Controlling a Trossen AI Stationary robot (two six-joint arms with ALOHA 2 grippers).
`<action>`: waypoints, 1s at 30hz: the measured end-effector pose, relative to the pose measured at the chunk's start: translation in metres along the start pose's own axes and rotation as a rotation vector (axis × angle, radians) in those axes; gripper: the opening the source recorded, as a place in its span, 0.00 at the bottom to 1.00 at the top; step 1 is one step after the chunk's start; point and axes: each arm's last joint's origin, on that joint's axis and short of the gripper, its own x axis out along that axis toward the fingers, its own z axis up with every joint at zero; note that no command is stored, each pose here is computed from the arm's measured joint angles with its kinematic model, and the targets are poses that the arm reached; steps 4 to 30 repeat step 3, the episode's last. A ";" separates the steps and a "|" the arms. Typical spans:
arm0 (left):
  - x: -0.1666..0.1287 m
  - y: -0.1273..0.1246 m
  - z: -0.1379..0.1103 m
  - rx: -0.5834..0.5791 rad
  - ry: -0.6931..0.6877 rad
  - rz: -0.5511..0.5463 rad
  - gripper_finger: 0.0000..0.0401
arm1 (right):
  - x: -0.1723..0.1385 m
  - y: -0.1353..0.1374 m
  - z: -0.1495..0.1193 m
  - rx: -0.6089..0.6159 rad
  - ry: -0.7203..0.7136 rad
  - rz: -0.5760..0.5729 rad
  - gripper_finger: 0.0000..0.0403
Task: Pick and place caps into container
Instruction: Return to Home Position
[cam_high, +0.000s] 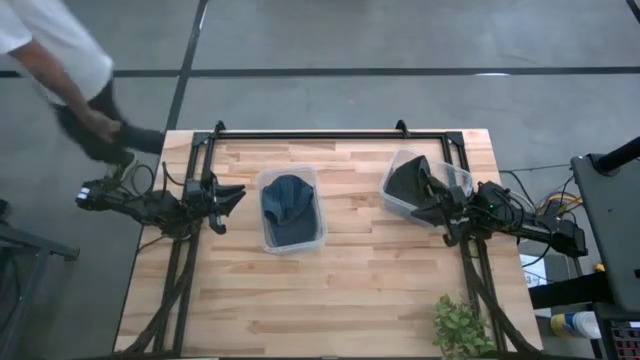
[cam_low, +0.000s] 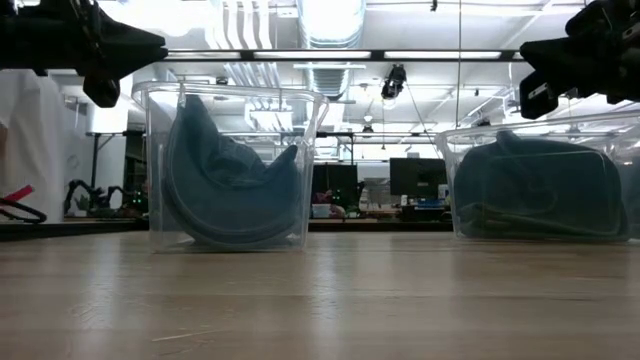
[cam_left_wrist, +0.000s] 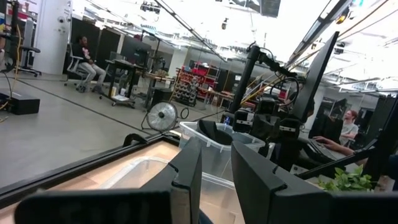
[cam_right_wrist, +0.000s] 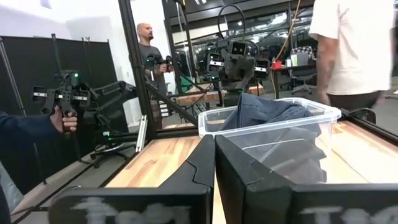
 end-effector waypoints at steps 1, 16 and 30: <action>0.000 0.000 0.000 0.000 0.000 0.000 0.20 | 0.000 0.000 0.000 0.000 0.000 0.000 0.02; 0.000 0.000 0.000 -0.017 0.000 0.000 0.20 | 0.000 0.000 0.000 0.001 0.000 0.000 0.02; 0.000 0.000 0.000 -0.017 0.000 0.000 0.20 | 0.000 0.000 0.000 0.001 0.000 0.000 0.02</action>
